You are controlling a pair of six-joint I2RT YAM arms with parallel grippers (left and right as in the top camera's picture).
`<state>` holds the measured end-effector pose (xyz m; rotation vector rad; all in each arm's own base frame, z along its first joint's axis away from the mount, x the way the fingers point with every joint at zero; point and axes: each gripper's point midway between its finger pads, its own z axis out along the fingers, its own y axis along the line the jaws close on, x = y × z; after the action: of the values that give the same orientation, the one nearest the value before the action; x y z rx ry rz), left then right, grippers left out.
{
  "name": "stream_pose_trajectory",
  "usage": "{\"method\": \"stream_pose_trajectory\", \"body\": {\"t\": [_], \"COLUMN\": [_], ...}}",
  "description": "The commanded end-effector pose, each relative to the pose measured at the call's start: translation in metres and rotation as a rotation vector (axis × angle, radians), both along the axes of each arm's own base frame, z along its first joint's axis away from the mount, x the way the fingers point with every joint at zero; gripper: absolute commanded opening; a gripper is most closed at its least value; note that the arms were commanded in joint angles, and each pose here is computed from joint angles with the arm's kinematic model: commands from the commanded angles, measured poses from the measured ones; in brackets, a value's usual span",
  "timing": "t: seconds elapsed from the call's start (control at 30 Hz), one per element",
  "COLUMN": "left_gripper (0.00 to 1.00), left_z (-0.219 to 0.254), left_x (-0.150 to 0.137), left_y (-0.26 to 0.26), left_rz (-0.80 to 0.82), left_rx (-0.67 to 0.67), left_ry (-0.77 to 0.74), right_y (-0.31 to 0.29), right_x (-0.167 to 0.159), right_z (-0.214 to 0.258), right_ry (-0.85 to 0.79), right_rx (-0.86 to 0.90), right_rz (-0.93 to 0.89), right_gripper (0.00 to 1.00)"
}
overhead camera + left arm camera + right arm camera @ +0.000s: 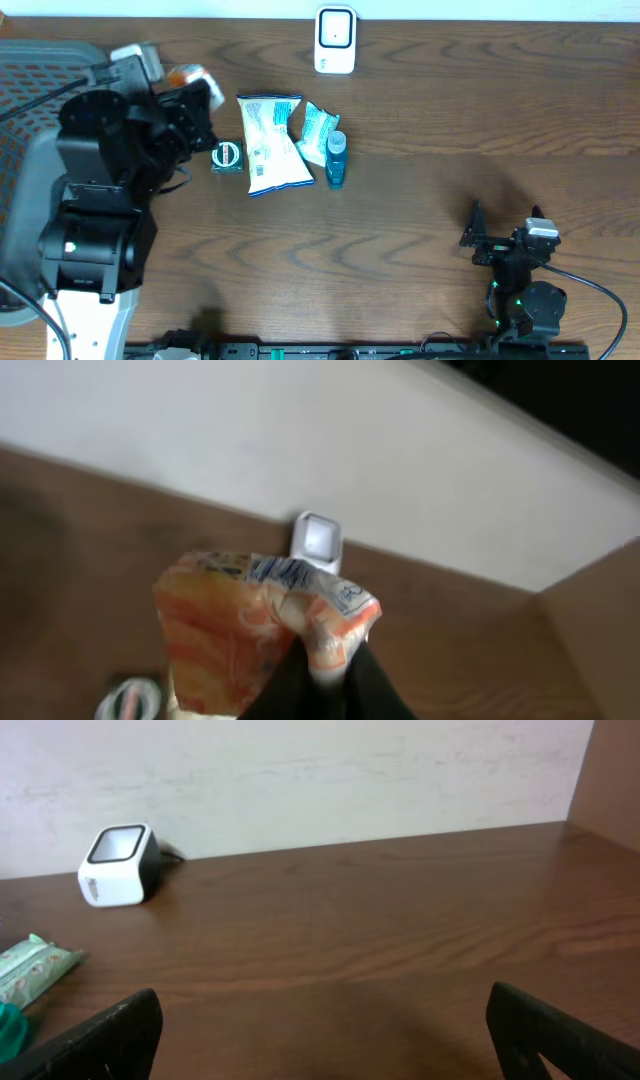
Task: Scan the item barcode
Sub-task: 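Lift the orange pack out and carry it right of the bottle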
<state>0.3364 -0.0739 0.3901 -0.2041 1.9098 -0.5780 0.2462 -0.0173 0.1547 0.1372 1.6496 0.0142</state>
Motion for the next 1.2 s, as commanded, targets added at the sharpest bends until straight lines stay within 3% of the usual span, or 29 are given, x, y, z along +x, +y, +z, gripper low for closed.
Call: {"method": "stream_pose_trajectory", "body": {"t": [0.0,0.2,0.4,0.7,0.93,1.17], "left_gripper": [0.07,0.07,0.07,0.07,0.07,0.07], "left_z": [0.016,0.022,-0.014,-0.089,-0.166,-0.233], "left_x": [0.002,0.021,0.04,0.03,0.027,0.035], "left_y": [-0.018,-0.08,-0.158,-0.261,-0.299,-0.303], "left_rz": [-0.041,-0.202,-0.363,-0.608,-0.678,-0.691], "left_rx": [-0.062,-0.086,-0.065,0.164,0.303,0.515], "left_ry": [-0.043,-0.106,-0.069,-0.073,0.024,0.064], "right_y": [0.002,0.002,0.002,0.002,0.002,0.002], "right_x": [0.0,0.0,0.0,0.0,0.0,0.0], "right_z": [-0.001,-0.001,-0.001,-0.001,-0.001,-0.001], "right_ry": [0.006,0.006,0.006,0.006,0.006,0.006], "right_rx": [-0.011,-0.011,-0.011,-0.012,-0.011,-0.011], "right_rz": [0.012,0.012,0.012,0.012,0.012,0.012], "right_gripper": [0.99,0.99,0.99,0.99,0.99,0.99]}}
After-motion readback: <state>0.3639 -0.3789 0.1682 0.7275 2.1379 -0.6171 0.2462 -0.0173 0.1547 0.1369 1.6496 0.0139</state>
